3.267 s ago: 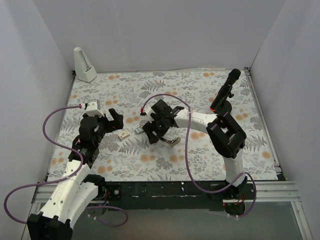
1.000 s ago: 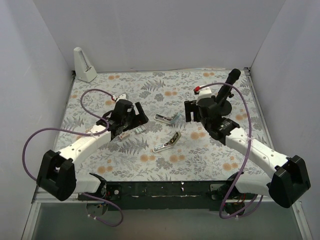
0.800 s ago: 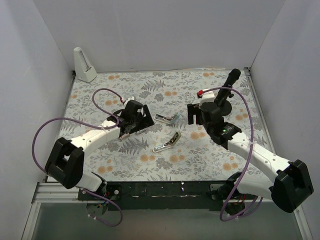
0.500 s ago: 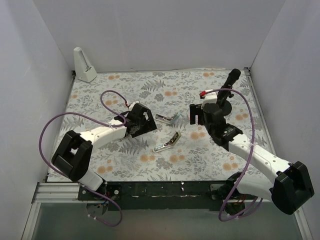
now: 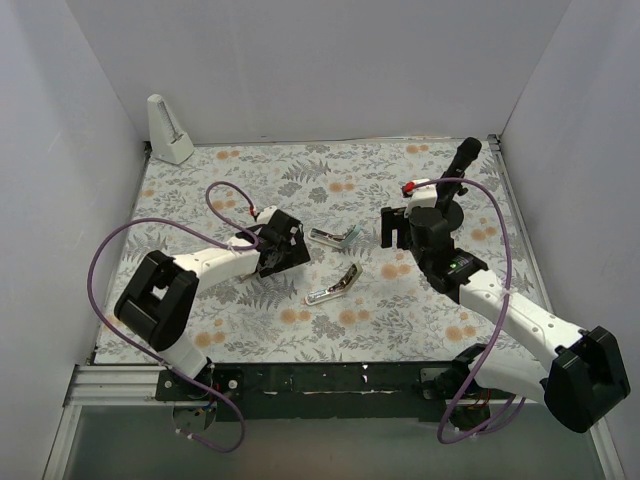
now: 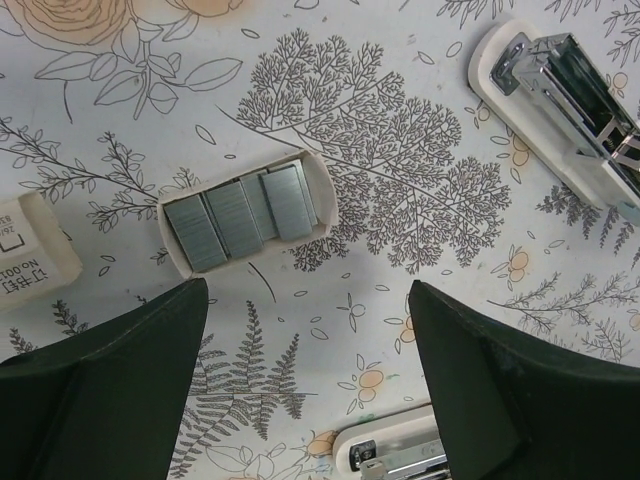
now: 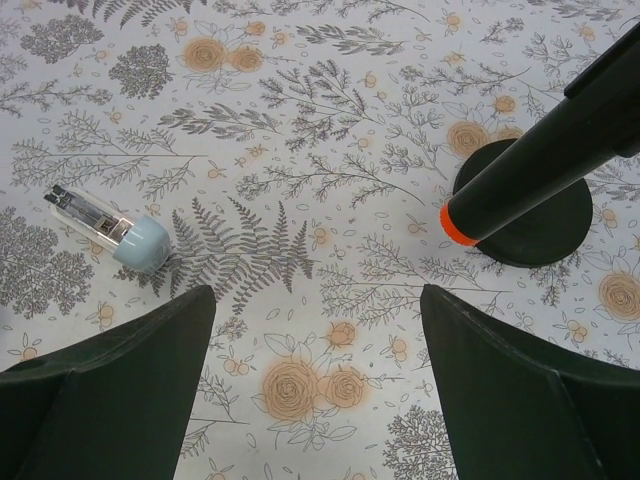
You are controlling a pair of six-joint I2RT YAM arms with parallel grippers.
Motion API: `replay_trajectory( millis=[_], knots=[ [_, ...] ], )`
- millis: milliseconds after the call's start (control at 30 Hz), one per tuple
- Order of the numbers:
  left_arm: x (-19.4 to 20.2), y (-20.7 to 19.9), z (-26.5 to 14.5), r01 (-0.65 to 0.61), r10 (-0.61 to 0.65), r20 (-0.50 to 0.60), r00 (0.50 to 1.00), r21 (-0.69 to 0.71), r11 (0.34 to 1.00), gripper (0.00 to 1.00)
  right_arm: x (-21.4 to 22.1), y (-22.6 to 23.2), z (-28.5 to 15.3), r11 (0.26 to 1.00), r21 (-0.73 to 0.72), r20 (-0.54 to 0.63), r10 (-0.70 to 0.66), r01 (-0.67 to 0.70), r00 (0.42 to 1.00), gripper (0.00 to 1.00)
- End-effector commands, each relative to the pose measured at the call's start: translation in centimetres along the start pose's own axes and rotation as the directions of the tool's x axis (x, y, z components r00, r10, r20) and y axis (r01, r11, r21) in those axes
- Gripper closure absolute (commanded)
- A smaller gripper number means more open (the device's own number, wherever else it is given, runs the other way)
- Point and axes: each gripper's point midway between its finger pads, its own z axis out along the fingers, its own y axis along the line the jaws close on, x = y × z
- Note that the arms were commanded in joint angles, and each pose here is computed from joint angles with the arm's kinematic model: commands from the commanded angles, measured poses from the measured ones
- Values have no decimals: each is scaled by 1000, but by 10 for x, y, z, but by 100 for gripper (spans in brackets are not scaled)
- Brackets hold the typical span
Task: Load the staples into the stapler
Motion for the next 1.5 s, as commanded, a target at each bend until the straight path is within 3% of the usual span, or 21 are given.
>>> replay_trajectory(
  millis=[0,367,667,867,967,1167,1467],
  knots=[
    [-21,5,-1,5,-2,82,997,-35,999,19,-11,-3,-3,1000,1,54,15,-15,998,9],
    [-43,29,12,36,-23,121,992,-100,994,19,-9,-3,-5,1000,-10,54,17,-16,998,9],
    [-74,23,11,41,-23,166,986,-109,993,17,-9,1,-4,999,-32,53,18,-17,998,9],
    [-71,14,-5,32,-21,134,991,-78,996,16,-12,1,-4,1000,-27,40,13,-12,999,9],
    [-66,14,-14,16,-5,115,993,-100,995,21,-7,5,0,999,-44,21,10,-9,1000,9],
    [-49,12,-17,-31,41,66,997,-141,990,47,-2,11,1,997,-80,22,6,-4,1000,10],
    [-53,0,-9,-58,66,53,996,-143,988,65,3,16,1,994,-107,4,4,-4,1000,11]
  ],
)
